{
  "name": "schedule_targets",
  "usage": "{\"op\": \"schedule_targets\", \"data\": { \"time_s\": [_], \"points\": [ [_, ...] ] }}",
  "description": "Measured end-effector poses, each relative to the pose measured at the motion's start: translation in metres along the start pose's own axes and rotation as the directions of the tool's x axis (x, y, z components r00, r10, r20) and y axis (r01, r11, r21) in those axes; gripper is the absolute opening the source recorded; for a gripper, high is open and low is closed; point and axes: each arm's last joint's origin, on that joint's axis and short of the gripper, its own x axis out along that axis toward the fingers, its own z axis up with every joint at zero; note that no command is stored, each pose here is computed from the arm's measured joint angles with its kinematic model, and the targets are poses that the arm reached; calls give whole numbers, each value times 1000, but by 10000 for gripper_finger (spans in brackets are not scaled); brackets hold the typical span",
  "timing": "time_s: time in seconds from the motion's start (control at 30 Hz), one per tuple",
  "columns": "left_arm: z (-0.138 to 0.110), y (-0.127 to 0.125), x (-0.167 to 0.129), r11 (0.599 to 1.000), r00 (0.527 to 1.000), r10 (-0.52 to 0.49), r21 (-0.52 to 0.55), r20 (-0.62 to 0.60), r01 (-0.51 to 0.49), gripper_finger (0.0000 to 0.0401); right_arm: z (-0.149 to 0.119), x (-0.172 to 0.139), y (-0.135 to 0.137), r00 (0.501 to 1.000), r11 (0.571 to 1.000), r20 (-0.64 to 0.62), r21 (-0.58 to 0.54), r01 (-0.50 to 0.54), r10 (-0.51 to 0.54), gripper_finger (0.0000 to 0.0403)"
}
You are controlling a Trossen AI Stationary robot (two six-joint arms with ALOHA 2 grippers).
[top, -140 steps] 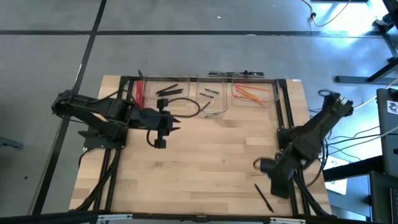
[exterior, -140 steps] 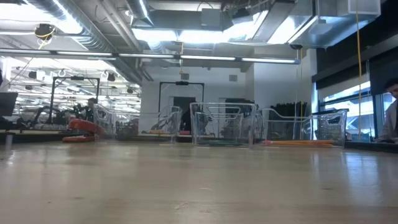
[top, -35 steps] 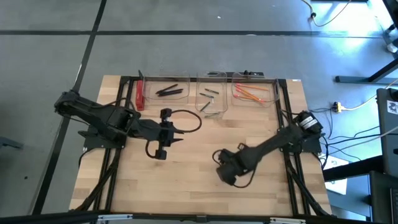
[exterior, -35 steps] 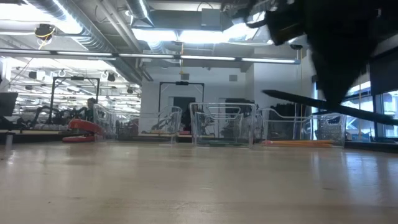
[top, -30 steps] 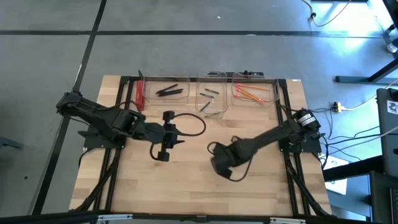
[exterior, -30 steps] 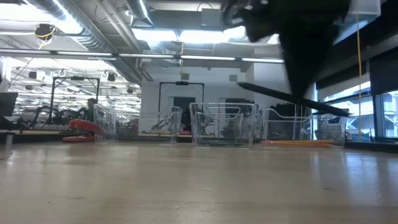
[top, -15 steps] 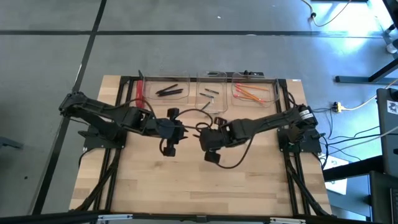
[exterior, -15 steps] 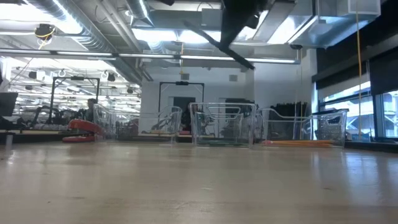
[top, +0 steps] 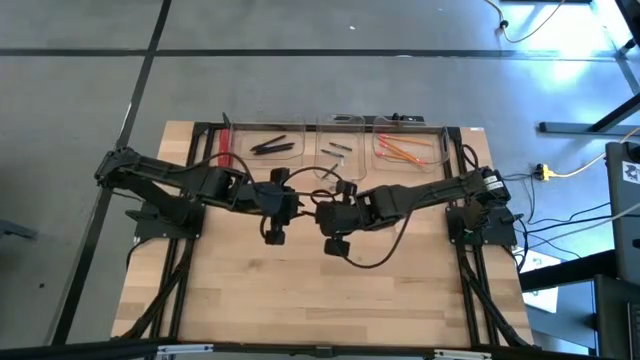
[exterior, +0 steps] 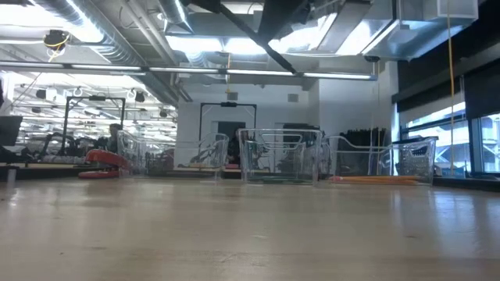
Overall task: Sort crayons/erasers/pens/pencils in bins
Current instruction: Put the black pen into the left transparent bin
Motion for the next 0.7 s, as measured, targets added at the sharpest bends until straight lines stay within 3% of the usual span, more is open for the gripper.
{"op": "schedule_targets", "data": {
  "time_s": [0.7],
  "points": [
    [1, -1, 6, 998, 1000, -28, 48, -2, 28, 90, 5, 1, -2, 999, 1000, 39, -9, -7, 8, 42]
  ]
}}
